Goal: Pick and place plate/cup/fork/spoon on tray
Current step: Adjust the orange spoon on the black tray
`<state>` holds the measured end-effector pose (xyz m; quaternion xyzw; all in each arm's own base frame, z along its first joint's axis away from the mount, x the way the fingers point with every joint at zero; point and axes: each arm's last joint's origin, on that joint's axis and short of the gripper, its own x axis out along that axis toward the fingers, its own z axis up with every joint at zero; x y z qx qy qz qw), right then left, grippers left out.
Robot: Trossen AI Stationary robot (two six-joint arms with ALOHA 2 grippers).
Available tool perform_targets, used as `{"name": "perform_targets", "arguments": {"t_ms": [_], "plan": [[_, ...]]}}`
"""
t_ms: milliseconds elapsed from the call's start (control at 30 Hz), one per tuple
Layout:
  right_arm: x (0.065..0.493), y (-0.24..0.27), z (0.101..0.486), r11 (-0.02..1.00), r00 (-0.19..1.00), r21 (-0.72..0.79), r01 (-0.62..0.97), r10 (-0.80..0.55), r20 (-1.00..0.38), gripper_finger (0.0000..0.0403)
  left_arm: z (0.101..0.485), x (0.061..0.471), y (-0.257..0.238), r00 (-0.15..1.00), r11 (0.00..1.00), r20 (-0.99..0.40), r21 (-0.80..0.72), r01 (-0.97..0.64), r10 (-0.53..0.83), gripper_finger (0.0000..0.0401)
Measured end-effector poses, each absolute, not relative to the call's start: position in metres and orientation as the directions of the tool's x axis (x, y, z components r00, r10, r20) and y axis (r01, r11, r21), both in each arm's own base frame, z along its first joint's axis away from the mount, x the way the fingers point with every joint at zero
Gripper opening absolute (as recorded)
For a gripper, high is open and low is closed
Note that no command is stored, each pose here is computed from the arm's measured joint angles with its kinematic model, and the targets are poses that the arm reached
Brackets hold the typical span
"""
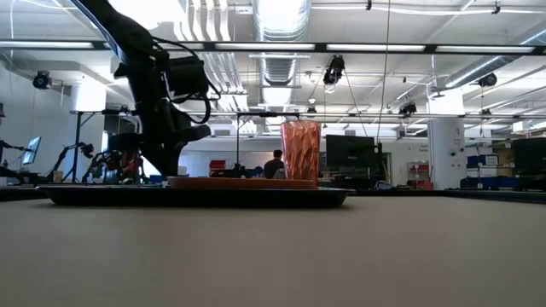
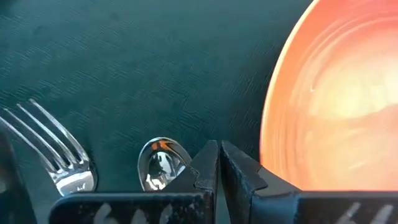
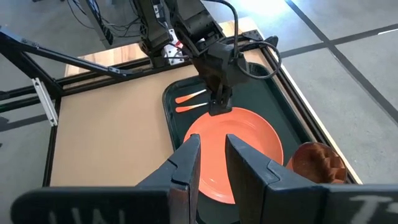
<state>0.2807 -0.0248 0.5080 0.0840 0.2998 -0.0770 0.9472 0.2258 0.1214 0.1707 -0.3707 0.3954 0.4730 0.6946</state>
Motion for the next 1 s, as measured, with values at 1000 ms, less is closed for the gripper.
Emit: {"name": "perform_targets", "arguments": {"t_ms": [1000], "plan": [[0.28,-0.025,0.508,0.975,0.805,0.109,0.196,-0.096,-0.586,0.0066,0.158,0.22,0.119,0.119,0.27,-0.946,-0.034,-0.962,0.302,0.0]]}}
